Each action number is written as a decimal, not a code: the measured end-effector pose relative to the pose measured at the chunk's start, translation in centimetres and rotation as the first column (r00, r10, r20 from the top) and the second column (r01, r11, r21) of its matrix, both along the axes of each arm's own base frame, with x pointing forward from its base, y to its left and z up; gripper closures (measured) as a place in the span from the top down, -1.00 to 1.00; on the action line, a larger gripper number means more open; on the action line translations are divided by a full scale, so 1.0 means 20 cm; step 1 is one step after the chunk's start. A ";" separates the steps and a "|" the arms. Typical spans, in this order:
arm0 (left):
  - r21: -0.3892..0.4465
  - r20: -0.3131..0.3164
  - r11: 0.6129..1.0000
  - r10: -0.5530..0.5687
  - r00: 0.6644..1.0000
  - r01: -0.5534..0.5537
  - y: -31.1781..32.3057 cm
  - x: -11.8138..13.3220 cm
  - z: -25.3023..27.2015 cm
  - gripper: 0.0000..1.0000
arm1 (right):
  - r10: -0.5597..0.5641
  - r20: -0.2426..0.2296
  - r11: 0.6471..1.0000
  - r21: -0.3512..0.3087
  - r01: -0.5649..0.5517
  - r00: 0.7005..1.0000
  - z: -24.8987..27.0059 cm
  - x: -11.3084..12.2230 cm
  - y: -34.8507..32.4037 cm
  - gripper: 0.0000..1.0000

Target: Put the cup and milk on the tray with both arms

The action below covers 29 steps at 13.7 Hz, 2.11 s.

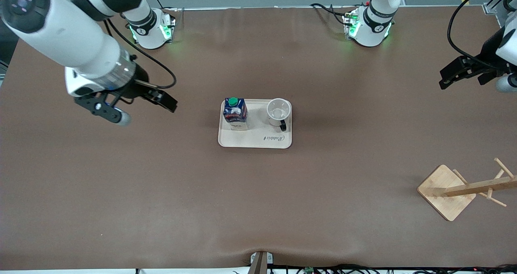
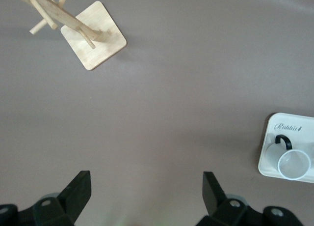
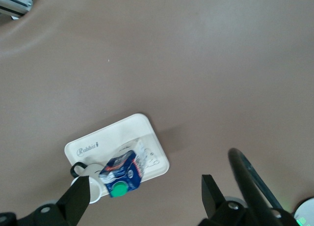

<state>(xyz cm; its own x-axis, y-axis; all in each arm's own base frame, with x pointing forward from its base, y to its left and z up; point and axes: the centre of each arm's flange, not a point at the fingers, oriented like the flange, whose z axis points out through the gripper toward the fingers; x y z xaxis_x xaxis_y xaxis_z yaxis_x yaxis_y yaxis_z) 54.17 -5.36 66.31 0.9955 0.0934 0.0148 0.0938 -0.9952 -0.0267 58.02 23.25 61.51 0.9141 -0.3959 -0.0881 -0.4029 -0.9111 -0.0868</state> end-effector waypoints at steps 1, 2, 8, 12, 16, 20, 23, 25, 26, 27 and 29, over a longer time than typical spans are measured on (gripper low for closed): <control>0.000 -0.004 1.000 -0.003 1.000 0.003 0.00 -0.03 0.00 1.00 | 0.062 0.016 0.998 -0.017 -0.062 0.998 0.03 0.01 -0.10 1.00; -0.002 -0.009 1.000 -0.004 1.000 0.004 -0.01 -0.06 -0.01 1.00 | 0.131 0.025 0.991 -0.040 -0.129 0.991 0.05 0.02 -0.23 1.00; -0.023 -0.018 0.999 -0.027 0.999 0.027 0.03 -0.17 -0.01 1.00 | 0.438 0.017 0.896 -0.085 -0.435 0.899 0.01 0.05 -0.89 1.00; -0.024 -0.017 0.999 -0.023 1.000 0.023 0.04 -0.17 -0.02 1.00 | 0.488 0.001 0.871 -0.067 -0.486 0.873 0.01 0.04 -0.97 1.00; -0.024 -0.011 0.999 -0.024 1.000 0.024 0.04 -0.16 -0.02 1.00 | 0.491 0.044 0.869 -0.096 -0.485 0.870 0.14 0.03 -0.97 1.00; -0.024 -0.009 0.999 -0.022 1.000 0.021 0.05 -0.16 -0.02 1.00 | 0.492 0.049 0.868 -0.099 -0.486 0.869 0.15 0.03 -0.97 1.00; -0.024 -0.010 1.000 -0.020 1.000 0.020 0.05 -0.16 -0.02 1.00 | 0.492 0.050 0.869 -0.099 -0.486 0.869 0.15 0.03 -0.97 1.00; -0.024 -0.010 1.000 -0.019 1.000 0.019 0.06 -0.16 -0.02 1.00 | 0.493 0.051 0.868 -0.100 -0.487 0.869 0.16 0.03 -0.97 1.00; -0.024 -0.011 1.000 -0.019 1.000 0.019 0.06 -0.16 -0.02 1.00 | 0.493 0.052 0.868 -0.101 -0.487 0.868 0.16 0.03 -0.97 1.00; -0.024 -0.011 1.000 -0.019 1.000 0.018 0.06 -0.16 -0.02 1.00 | 0.494 0.057 0.867 -0.104 -0.487 0.867 0.17 0.03 -0.97 1.00; -0.024 -0.011 1.000 -0.018 1.000 0.018 0.06 -0.16 -0.02 1.00 | 0.496 0.069 0.866 -0.111 -0.487 0.866 0.21 0.03 -0.96 1.00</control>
